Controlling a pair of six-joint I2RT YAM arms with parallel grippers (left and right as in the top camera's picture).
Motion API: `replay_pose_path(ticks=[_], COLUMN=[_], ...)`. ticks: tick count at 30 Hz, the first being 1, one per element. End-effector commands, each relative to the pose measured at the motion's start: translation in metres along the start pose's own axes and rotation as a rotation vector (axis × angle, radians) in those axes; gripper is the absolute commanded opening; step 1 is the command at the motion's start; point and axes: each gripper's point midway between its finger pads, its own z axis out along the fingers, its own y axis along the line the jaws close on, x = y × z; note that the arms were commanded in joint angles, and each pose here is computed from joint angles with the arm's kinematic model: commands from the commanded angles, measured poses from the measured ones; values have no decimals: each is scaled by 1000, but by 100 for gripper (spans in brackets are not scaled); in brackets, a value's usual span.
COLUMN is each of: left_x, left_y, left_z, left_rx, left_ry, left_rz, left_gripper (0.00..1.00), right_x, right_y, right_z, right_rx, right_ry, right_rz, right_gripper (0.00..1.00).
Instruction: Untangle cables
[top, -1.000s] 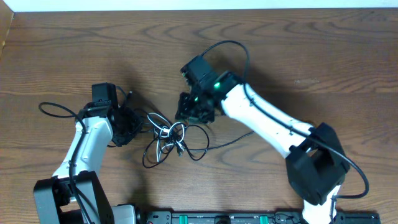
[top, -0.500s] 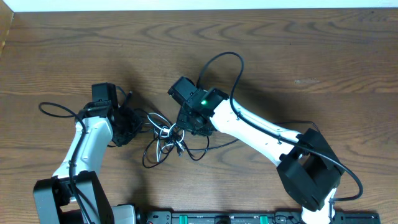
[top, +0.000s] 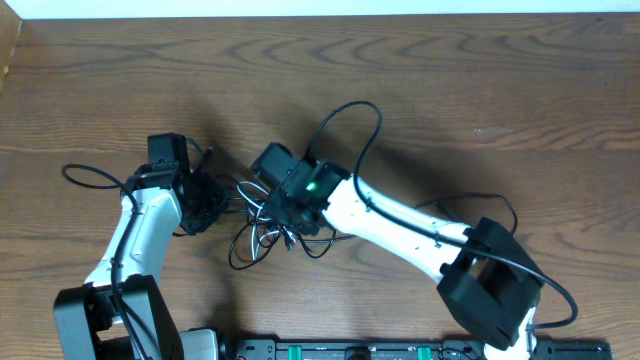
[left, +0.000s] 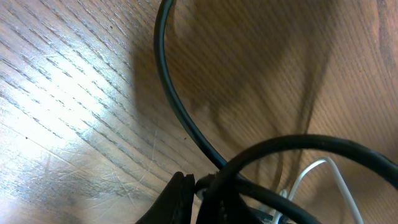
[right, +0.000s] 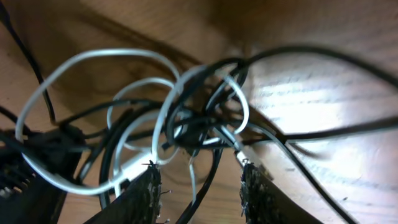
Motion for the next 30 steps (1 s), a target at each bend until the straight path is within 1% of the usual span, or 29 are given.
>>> replay_pose_path(ticks=[1,13,17,20,30], left_x=[1,1,1,1,1], left_y=[3,3,3,3,3], left_z=[2,2,2,2,2], left_rx=[-14,-14,-13,-14,-13], left_ry=[1,1,1,1,1], left_rz=[14,14,14,14,14], left_gripper=[13,14,14,14,14], right_x=[-6,-14,-13,-12,-15], right_y=[-3,-7,-7,-9,2], right_z=[1,2,8,15,24], right_rx=[14,28,7,-8,-88], right_ry=[-92,-157,-157,-158,-171], right_rz=[45,36,39,71,71], right_gripper=[38,37,36,36,34])
